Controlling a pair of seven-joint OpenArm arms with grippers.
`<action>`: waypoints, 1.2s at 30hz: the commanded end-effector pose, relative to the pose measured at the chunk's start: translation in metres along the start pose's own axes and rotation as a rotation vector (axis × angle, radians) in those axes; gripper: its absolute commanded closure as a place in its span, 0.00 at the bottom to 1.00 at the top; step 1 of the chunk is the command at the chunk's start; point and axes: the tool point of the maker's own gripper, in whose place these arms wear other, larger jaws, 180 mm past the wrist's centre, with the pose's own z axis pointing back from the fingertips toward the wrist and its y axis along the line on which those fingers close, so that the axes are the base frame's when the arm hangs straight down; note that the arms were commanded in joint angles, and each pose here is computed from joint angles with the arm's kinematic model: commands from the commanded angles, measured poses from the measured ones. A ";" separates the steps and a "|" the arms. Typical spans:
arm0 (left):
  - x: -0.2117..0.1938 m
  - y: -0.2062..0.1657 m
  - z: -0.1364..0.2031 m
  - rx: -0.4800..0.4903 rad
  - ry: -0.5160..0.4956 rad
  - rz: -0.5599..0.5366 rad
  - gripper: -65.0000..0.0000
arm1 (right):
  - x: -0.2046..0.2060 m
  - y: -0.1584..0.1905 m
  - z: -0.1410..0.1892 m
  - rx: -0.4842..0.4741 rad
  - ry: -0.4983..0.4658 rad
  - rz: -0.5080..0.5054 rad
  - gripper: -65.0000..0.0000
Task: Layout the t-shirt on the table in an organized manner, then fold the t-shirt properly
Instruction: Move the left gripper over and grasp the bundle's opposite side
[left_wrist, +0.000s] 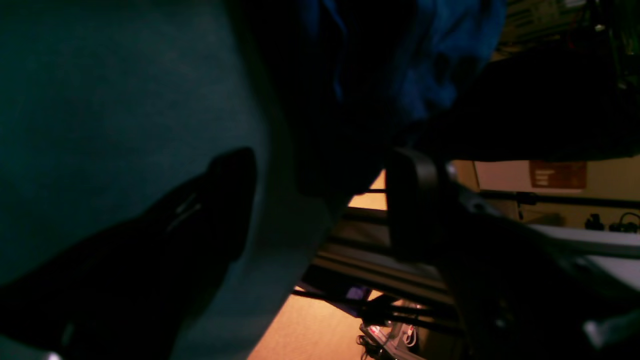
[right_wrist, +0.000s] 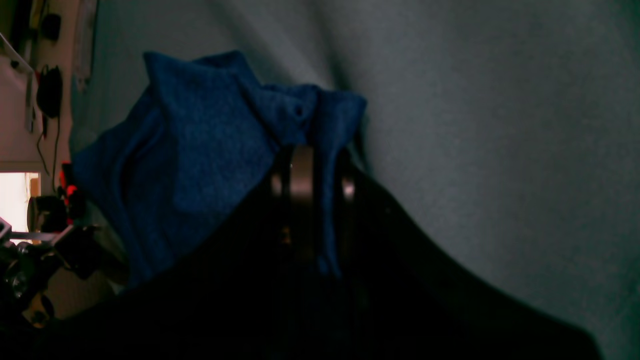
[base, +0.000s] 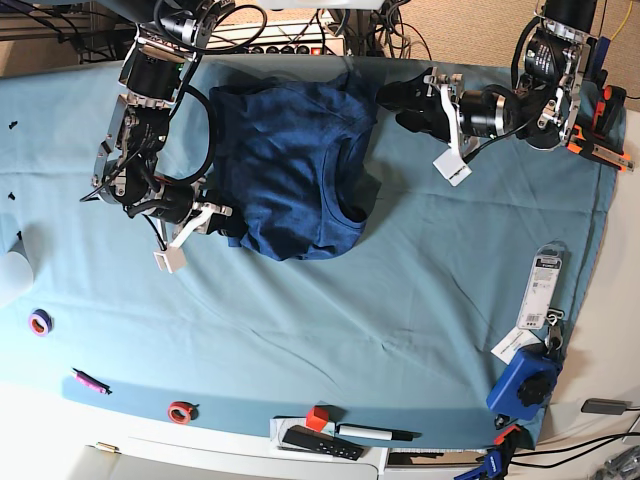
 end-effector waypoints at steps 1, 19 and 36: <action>0.003 -0.002 0.001 -0.001 0.000 -0.009 0.36 | 0.017 0.000 0.005 -0.007 -0.043 0.023 1.00; 0.012 -0.017 -0.023 -0.039 -0.048 0.000 0.36 | 0.016 0.000 0.005 -0.008 -0.042 0.021 1.00; 0.008 -0.025 -0.052 -0.009 -0.013 -0.020 0.36 | 0.016 0.000 0.005 -0.008 -0.041 0.022 1.00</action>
